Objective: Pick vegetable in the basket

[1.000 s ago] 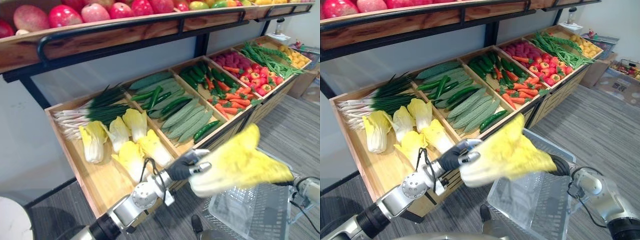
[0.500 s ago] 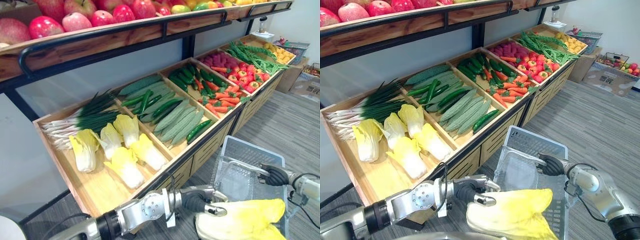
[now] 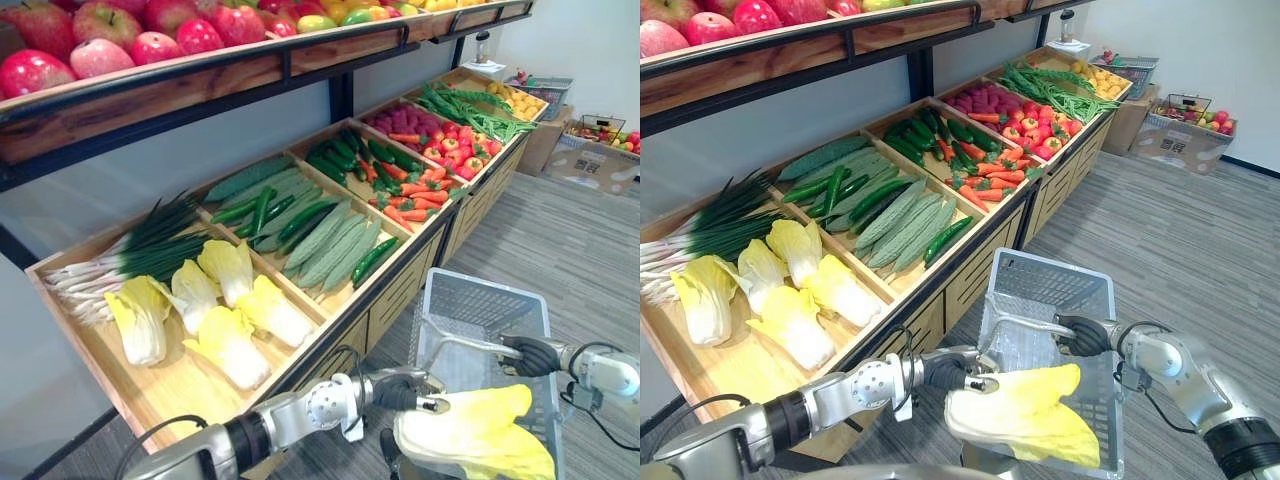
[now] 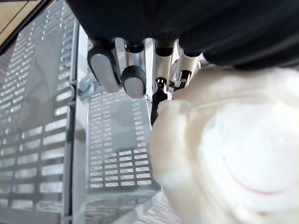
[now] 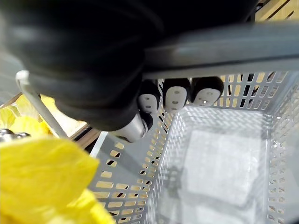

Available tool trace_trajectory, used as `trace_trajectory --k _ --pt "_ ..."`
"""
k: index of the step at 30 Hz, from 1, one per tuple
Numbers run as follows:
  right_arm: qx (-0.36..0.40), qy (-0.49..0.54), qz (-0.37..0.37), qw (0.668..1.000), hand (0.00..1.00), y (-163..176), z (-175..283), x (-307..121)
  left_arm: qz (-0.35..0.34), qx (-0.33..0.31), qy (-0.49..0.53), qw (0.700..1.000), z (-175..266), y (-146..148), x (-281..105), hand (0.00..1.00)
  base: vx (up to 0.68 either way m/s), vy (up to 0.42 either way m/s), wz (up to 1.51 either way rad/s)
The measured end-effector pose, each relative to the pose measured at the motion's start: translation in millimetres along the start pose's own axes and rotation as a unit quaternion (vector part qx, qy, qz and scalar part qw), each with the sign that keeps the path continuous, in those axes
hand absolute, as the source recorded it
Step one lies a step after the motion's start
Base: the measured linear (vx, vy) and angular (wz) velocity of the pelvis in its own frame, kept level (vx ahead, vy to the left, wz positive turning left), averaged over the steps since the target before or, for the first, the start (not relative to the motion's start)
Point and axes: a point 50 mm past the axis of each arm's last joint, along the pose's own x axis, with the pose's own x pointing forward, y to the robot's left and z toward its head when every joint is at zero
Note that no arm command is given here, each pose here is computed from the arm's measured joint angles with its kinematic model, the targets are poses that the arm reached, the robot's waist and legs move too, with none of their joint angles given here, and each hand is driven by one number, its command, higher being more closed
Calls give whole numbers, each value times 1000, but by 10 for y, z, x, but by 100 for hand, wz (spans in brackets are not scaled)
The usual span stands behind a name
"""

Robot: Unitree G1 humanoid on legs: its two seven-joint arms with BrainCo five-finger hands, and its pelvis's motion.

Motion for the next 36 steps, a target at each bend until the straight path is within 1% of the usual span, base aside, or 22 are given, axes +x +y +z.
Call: trace_trajectory --k 6,15,19,29,36 --pt "6 -19 17 1000 100 5 41 22 24 15 35 999 -119 71 10 100 31 12 -6" --pt "21 -20 36 999 100 74 27 30 47 27 35 998 -105 144 76 100 22 23 -3" --pt "27 -15 43 999 100 99 18 44 45 45 45 997 -98 158 118 100 35 25 -8" --pt "33 -6 51 998 100 112 -4 49 46 35 35 998 -17 116 235 100 36 28 -1" --pt "39 -3 54 998 100 103 1 78 27 30 29 999 32 16 296 100 44 31 0"
